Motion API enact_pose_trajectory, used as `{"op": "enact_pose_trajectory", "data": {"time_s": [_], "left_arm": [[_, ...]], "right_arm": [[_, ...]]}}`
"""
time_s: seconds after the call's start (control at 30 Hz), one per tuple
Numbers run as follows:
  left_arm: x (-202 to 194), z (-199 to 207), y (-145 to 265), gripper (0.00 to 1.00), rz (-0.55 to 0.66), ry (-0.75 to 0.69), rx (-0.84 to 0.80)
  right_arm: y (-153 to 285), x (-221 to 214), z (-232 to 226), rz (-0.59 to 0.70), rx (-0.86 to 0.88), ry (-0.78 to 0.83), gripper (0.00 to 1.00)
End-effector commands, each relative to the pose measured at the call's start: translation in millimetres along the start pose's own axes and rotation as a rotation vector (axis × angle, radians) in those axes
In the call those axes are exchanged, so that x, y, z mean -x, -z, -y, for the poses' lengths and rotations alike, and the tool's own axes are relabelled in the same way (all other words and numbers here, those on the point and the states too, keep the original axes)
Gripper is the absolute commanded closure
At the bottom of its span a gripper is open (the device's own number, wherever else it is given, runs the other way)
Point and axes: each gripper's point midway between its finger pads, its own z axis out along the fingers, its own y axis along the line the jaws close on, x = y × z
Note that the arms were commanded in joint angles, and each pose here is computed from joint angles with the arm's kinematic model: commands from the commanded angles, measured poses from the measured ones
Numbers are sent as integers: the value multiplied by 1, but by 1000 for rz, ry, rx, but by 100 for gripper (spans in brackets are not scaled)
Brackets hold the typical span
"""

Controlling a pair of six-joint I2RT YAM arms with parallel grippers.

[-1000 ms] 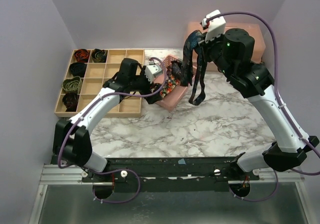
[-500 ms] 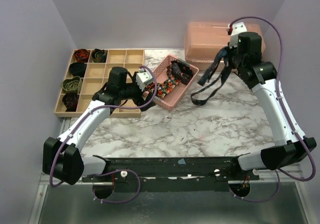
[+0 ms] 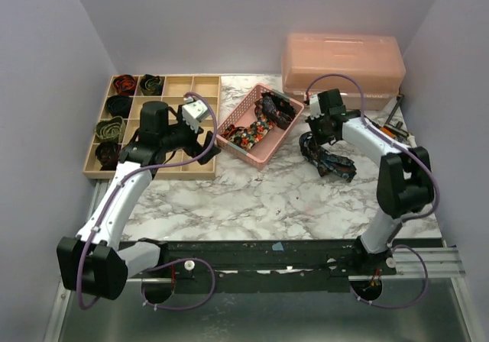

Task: Roll the ties
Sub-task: Move the bin to the corner of the board.

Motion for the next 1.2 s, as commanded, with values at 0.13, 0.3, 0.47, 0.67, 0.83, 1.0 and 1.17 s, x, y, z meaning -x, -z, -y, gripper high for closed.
{"op": "enact_pose_trajectory", "data": {"time_s": [0.13, 0.3, 0.47, 0.67, 0.83, 1.0, 1.17], "left_arm": [[12, -8, 53, 2, 33, 9, 153], [2, -12, 64, 2, 24, 22, 201], [-3, -11, 68, 2, 19, 32, 212], [-8, -13, 66, 2, 6, 34, 211], [-17, 7, 58, 2, -14, -33, 64], [-61, 48, 27, 3, -157, -176, -156], [-92, 77, -19, 5, -295, -282, -310]], "right_arm": [[-83, 69, -22, 166, 56, 51, 100], [-98, 101, -58, 261, 80, 155, 100], [-114, 126, -74, 318, 82, 214, 100], [-127, 161, -80, 405, 101, 253, 100], [-121, 175, -85, 419, 119, 267, 100], [-83, 149, -73, 371, 80, 271, 100], [-41, 101, -51, 277, 27, 235, 100]]}}
